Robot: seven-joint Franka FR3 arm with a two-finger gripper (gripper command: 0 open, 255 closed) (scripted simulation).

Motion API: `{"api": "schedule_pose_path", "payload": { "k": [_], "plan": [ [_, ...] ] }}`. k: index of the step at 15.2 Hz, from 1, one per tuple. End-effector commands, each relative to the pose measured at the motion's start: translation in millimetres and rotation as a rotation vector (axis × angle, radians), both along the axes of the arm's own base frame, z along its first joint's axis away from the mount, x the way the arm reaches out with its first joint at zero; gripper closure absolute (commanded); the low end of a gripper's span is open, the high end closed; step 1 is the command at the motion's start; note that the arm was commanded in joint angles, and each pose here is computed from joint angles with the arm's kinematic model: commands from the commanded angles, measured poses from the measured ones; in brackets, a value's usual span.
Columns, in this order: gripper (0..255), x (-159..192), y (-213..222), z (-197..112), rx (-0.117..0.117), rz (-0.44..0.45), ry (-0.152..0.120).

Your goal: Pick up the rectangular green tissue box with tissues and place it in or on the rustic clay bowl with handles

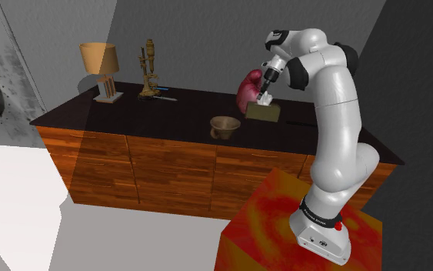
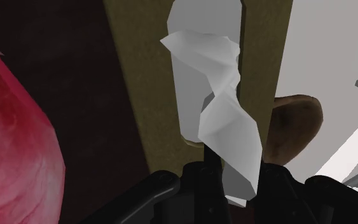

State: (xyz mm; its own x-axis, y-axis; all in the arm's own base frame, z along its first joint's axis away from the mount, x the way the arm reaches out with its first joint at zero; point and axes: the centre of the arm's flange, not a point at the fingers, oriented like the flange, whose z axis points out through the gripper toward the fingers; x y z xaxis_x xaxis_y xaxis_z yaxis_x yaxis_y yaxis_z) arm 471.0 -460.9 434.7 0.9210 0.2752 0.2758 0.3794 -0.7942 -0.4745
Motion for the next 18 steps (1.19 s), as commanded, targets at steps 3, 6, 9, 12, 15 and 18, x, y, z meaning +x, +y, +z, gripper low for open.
{"api": "schedule_pose_path", "payload": {
  "k": [3, 6, 9, 12, 15, 18],
  "plan": [
    [255, 0, 0, 21, 0.0, 0.0, 0.0],
    [255, 0, 0, 37, 0.0, 0.0, 0.0],
    [255, 0, 0, 53, 0.0, 0.0, 0.0],
    [255, 0, 0, 69, 0.0, 0.0, 0.0],
    [255, 0, 0, 85, 0.0, 0.0, 0.0],
    [255, 9, 24, 93, 0.0, 0.0, 0.0]
  ]
}}
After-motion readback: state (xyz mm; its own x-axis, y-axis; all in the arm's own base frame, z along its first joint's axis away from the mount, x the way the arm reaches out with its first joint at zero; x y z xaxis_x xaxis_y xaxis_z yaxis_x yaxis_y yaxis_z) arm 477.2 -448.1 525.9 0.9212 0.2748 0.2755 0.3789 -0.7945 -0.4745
